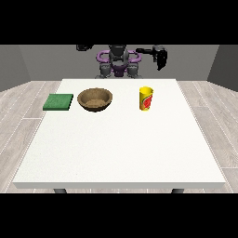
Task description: Pick the cup and pour the ball into the bowl, then pick the bowl and place it on the pad
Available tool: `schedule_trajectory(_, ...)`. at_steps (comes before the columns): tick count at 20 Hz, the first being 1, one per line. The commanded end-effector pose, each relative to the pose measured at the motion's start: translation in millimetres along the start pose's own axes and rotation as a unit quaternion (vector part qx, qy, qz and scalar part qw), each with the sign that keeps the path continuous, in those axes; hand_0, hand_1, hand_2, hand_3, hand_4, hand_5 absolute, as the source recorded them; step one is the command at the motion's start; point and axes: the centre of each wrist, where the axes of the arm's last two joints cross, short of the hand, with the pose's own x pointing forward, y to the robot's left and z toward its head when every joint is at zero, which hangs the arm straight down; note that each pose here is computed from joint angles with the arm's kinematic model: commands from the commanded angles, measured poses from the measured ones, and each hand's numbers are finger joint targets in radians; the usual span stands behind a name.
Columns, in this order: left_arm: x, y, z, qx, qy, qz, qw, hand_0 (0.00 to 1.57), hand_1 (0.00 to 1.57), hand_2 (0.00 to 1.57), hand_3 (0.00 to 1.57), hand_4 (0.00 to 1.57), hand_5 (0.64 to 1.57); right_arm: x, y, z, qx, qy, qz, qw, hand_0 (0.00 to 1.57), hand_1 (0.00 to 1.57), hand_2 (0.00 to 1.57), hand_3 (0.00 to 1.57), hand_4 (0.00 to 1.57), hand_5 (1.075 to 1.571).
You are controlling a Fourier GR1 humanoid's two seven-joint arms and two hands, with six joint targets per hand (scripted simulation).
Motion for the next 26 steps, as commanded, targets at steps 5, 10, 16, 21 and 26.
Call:
schedule_trajectory(5,-75.2,25.0,42.7,0.017,0.0,-0.012,1.0,0.0,0.0,0.0,0.0,0.0,1.399,26.5,-40.9,1.1,0.001,-0.018,0.009,0.9998,0.0,0.0,0.0,0.0,0.0,1.567)
schedule_trajectory(10,-100.6,24.1,37.4,0.006,0.019,-0.013,1.0,0.0,0.0,0.0,0.0,0.0,1.409,16.3,-48.4,3.5,-0.034,-0.02,0.01,0.9992,0.0,0.0,0.0,0.0,0.0,1.569)
schedule_trajectory(16,-128.5,32.7,48.2,0.026,0.018,0.005,0.999,0.0,0.0,0.0,0.0,0.0,1.443,25.1,-69.0,17.0,-0.005,-0.019,0.006,0.9998,0.0,0.0,0.0,0.0,0.0,1.567)
schedule_trajectory(21,-142.8,55.7,67.9,0.044,0.029,0.002,0.999,0.0,0.0,0.0,0.0,0.0,1.421,25.5,-91.7,36.5,-0.013,-0.028,0.003,0.9995,0.0,0.0,0.0,0.0,0.0,1.568)
schedule_trajectory(26,-146.9,41.0,44.8,0.045,0.007,-0.01,0.999,0.0,0.0,0.0,0.0,0.0,1.429,44.0,-104.2,28.7,-0.02,-0.053,0.014,0.9983,0.0,0.0,0.0,0.0,0.0,1.567)
